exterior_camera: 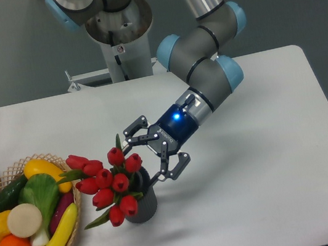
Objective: Insert the flowers into the vase
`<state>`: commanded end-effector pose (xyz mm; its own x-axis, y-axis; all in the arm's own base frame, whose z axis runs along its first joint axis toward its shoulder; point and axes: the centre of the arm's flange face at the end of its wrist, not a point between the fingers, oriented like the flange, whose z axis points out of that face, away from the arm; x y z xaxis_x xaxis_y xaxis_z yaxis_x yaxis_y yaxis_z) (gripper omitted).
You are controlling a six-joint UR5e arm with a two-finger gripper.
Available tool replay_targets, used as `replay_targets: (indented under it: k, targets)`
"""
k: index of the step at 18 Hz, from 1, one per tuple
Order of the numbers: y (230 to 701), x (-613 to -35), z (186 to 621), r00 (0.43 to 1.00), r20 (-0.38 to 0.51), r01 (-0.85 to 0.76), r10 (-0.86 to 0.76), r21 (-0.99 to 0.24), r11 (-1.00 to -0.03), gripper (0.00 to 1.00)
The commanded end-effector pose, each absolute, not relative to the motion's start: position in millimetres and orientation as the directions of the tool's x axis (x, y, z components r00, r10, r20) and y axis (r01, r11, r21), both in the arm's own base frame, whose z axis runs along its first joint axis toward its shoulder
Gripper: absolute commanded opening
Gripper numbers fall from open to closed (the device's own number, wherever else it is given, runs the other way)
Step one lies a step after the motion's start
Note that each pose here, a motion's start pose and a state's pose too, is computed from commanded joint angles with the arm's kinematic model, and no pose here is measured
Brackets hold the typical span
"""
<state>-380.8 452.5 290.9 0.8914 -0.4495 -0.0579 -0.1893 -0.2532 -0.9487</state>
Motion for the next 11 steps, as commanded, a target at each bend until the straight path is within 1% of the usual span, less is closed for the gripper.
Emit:
replay_targets:
  k: [2,8,11]
  targets:
    - [447.0,-386.4,310.5,0.893,-0.106,-0.244,-0.437,-0.930,-0.275,1.00]
    - [420.5,-434.3,380.4,0.897,-0.265,-0.392,-0.355,-0.847,-0.358,1.00]
    - [409.1,-463.4,417.9,0.888,-0.339,-0.440,-0.312,-0.824,-0.358,1.00]
